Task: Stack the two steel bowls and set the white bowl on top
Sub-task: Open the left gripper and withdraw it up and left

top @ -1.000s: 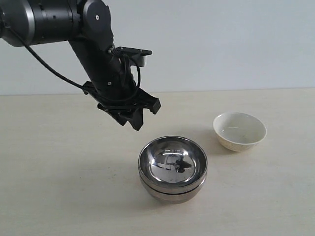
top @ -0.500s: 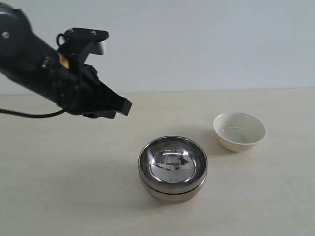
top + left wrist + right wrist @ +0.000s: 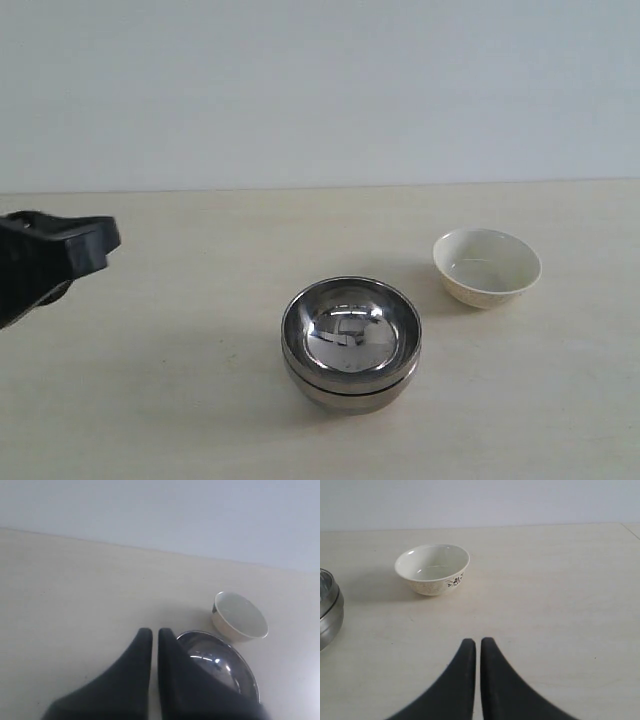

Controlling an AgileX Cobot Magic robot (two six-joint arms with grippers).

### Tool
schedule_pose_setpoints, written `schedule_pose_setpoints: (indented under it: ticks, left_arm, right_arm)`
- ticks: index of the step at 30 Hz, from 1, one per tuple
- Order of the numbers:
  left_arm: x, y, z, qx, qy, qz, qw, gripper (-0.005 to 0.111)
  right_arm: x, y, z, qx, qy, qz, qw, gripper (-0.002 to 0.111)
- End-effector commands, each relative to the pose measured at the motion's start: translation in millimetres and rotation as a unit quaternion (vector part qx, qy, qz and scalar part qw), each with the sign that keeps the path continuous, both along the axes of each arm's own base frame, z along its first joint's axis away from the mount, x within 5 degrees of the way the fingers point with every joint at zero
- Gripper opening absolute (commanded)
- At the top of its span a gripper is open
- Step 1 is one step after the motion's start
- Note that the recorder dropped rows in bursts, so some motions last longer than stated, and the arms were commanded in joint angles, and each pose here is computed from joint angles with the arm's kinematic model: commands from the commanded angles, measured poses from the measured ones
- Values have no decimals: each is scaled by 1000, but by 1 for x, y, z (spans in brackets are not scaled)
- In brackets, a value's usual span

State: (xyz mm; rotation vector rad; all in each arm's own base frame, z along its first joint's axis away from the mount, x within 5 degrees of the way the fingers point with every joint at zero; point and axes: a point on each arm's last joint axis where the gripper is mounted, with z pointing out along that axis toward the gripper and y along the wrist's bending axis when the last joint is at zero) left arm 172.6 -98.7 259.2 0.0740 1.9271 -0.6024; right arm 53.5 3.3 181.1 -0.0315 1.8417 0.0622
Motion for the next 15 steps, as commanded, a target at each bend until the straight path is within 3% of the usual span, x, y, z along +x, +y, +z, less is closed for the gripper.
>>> schedule_pose_setpoints:
  ticks: [1, 4, 15]
  left_arm:
    - [-25, 21, -14, -79, -15, 44, 996, 4]
    - [-36, 28, -23, -109, -4, 54, 993, 4]
    - [-46, 33, -27, -105, -3, 46, 993, 4]
  right_arm:
    - [0, 0, 1, -1, -8, -1, 1000, 0]
    - [0, 0, 1, -1, -8, -1, 1000, 0]
    - [0, 0, 1, -1, -8, -1, 1000, 0]
